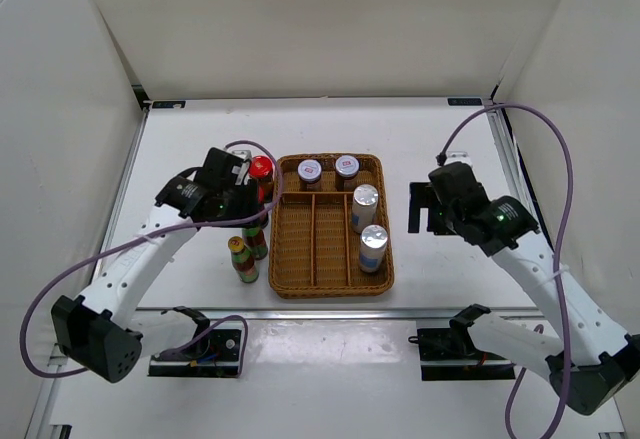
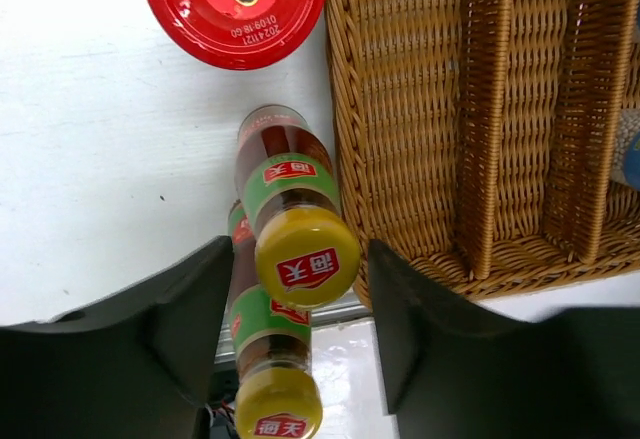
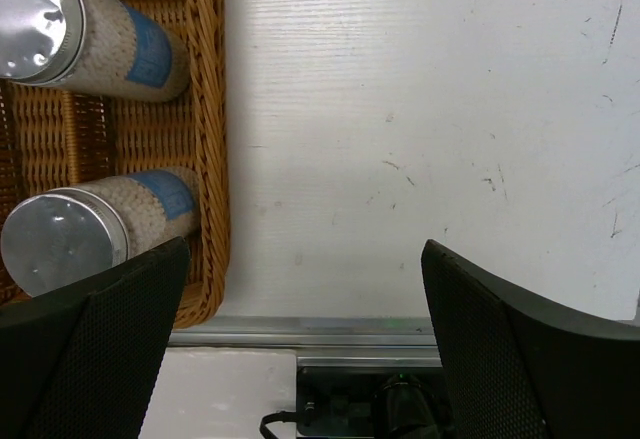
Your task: Organize the condiment bottles
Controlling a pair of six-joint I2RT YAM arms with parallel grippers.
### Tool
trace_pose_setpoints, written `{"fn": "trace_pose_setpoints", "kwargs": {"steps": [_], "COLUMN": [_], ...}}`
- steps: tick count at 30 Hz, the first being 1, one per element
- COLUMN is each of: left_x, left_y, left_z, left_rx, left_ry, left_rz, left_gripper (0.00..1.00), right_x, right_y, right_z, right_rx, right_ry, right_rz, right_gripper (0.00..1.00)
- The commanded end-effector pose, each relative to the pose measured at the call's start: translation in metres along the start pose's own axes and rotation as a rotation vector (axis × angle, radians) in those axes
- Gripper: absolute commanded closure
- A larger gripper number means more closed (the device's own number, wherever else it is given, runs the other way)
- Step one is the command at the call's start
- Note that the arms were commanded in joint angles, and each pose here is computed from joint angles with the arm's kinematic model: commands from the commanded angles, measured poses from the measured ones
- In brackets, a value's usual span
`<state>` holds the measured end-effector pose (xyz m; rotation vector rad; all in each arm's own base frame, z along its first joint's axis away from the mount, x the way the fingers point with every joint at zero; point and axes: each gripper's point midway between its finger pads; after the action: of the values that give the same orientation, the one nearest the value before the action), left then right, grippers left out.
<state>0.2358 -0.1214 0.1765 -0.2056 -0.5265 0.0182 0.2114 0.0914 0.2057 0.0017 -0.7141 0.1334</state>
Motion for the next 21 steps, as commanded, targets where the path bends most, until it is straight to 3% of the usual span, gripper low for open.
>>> {"fn": "trace_pose_setpoints", "kwargs": {"steps": [1,2,5,7,15,19,21], "left_x": [0.008,0.011,0.025,0.03,0.067,0.113,0.121], "left_y": [-0.003,-0.004,-0.01,-0.012,-0.026,-0.055,-0.07], "left_z": [0.003,0.005,0.016,0.02,0.06,0.107,0.108], "left_rx": [0.014,0.01,0.012,0.015,0.005,-0.062,-0.081], "left_ry": [-0.027,-0.035,-0.064,-0.075,-0.17,-0.308,-0.307], "left_rz": [-0.018,-0.017,-0.034,-0.041,-0.053,-0.068,-0.087], "left_gripper": [0.38,0.44,0.79,0.89,0.89,0.89,0.89], "right_x": [-0.003,-0.007,-0.012,-0.017,-0.016,-0.015,-0.022], "right_y": [-0.002,0.0,0.001,-0.001,-0.005,-0.006,-0.006], "right_z": [0.009,0.008,0.008,0.008,0.017,0.021,0.016], "right_rx": [0.015,0.025,0.031,0.027,0.027,0.03,0.022], "right_ry": [-0.016,-0.002,0.011,0.022,-0.003,-0.012,0.011], "right_rz": [-0.037,-0.034,-0.039,-0.036,-0.052,-0.056,-0.072], "right_gripper": [0.0,0.0,0.0,0.0,0.0,0.0,0.0]}}
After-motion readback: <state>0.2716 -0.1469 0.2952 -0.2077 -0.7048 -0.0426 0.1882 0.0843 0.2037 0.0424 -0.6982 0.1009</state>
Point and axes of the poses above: each gripper's point midway between its finger pads, its own z axis back along the fingers, its own y axis along the line the jaws close on, x = y × z, and after that the axes turned 5 degrees about z, right-handed
